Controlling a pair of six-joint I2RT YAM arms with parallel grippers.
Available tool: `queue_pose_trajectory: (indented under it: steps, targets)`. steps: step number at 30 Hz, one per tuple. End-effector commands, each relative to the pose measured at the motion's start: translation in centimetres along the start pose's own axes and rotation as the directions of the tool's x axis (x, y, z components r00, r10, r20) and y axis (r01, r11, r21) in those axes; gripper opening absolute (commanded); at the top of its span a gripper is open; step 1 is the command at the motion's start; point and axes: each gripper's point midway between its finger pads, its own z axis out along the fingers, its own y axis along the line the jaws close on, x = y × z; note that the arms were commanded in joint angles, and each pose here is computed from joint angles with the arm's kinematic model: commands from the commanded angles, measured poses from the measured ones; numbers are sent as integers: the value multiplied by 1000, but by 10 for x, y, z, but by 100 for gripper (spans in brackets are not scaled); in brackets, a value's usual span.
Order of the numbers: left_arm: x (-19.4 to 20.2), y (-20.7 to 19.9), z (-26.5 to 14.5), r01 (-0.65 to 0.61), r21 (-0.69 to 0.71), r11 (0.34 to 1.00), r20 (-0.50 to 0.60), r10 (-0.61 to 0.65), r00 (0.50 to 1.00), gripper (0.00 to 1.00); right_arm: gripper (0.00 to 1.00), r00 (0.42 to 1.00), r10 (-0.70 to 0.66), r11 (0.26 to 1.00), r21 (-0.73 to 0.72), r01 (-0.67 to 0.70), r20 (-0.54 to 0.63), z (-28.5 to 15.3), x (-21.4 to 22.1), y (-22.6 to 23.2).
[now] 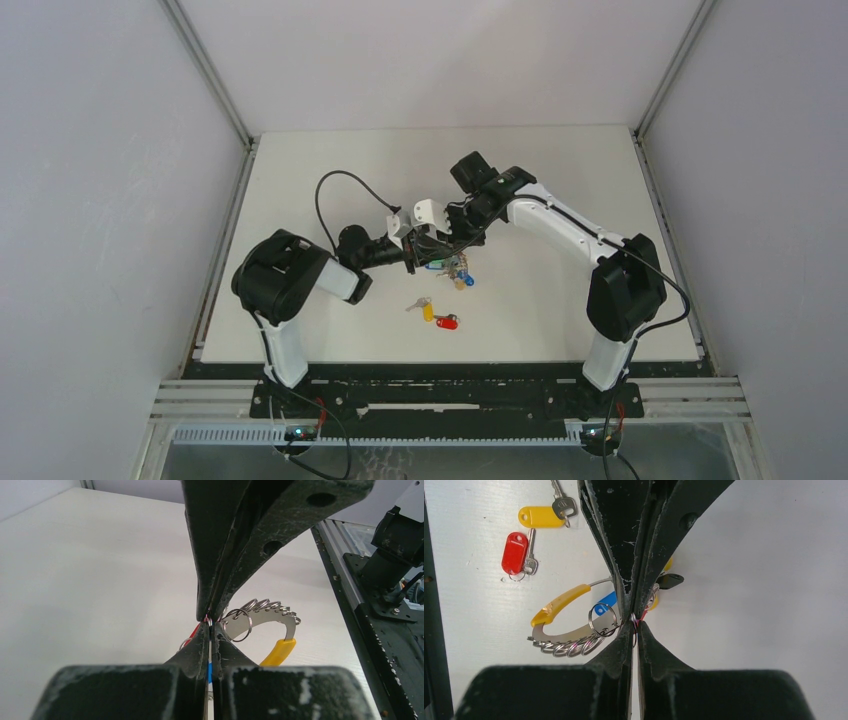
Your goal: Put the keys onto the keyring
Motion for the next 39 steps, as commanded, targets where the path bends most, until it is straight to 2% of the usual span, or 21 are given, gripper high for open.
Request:
queue_pose_trajectory:
  steps: [1, 6, 13, 26, 39]
  targets:
    - [-23, -1, 8, -81, 13, 997, 53, 80, 995, 0, 4, 994, -27, 997, 80, 19, 108, -20, -31, -15]
    - [-30, 6, 4, -73, -28, 997, 66, 75, 995, 0, 18, 966, 82, 985, 125, -115, 246, -48, -25, -23]
    - [-38, 4, 4, -69, -32, 997, 79, 71, 994, 0, 23, 901, 120, 982, 84, -169, 418, -61, -15, -16]
    - [-41, 2, 6, -69, -10, 998, 83, 70, 994, 0, 24, 864, 119, 992, -18, -127, 490, -36, -13, -16]
    - [-46, 1, 6, -68, -8, 998, 91, 68, 993, 0, 21, 846, 181, 983, -108, -146, 502, -13, -3, -14]
